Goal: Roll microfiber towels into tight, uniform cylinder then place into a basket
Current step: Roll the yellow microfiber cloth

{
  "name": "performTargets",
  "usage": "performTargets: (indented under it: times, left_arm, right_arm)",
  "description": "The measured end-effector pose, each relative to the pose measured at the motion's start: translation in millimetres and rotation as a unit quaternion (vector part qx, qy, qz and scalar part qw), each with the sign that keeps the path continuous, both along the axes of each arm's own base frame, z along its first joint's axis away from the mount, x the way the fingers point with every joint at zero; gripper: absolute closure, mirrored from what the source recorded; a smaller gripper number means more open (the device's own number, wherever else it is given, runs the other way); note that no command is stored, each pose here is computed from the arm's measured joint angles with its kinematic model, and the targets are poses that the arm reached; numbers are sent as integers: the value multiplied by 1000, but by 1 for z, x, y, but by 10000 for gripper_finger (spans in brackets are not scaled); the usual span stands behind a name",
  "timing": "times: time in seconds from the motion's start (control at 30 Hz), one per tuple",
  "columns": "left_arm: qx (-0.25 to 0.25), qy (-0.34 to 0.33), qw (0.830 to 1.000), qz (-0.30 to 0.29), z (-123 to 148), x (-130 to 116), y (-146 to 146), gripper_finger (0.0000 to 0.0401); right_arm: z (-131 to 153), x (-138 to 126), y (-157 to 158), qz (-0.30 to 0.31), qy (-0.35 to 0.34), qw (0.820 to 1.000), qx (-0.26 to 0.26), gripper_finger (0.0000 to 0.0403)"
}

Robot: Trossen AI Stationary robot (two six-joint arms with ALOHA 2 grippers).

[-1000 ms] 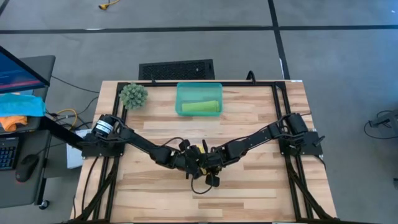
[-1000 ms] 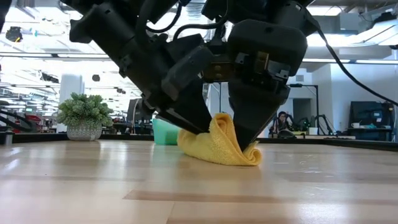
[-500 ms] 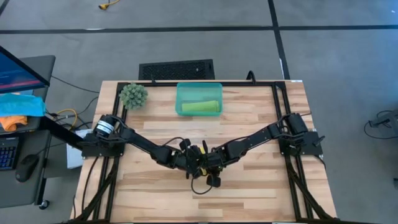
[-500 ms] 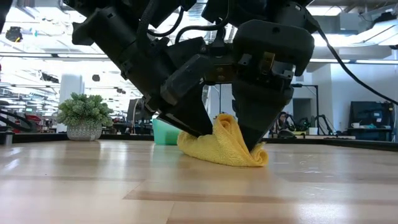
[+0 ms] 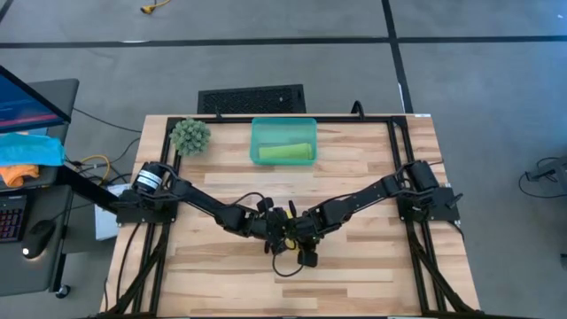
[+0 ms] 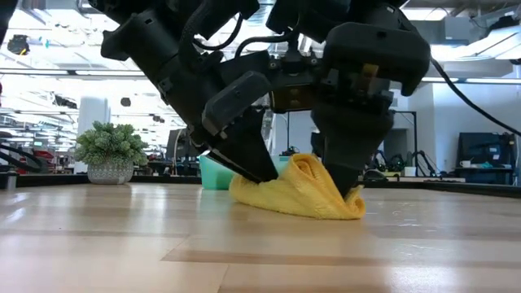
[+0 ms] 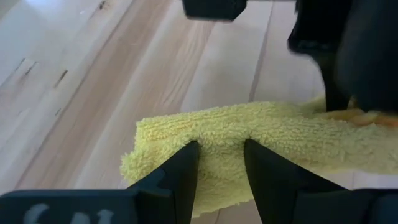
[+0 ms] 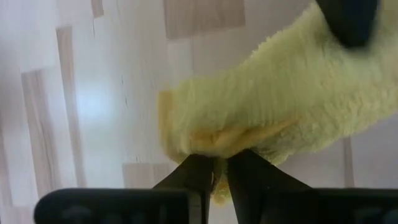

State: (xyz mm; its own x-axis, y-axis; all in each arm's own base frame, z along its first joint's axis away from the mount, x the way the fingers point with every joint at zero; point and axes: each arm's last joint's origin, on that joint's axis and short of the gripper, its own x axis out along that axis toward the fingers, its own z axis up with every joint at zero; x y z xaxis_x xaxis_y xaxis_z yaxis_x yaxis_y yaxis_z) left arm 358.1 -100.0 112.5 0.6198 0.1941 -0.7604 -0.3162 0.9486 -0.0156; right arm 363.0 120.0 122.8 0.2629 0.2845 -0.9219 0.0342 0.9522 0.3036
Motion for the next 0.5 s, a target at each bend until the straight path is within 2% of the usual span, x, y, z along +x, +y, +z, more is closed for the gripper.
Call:
performTargets:
  times: [0.17, 0.5]
  left_arm:
    - [8, 20, 1000, -7, -4, -3, 0, 274]
    - [2, 26, 1000, 4, -4, 0, 13, 274]
  right_arm:
    - [0, -3, 0, 4, 9, 1000, -11, 331]
    - [21, -10, 0, 15, -9, 1000, -18, 331]
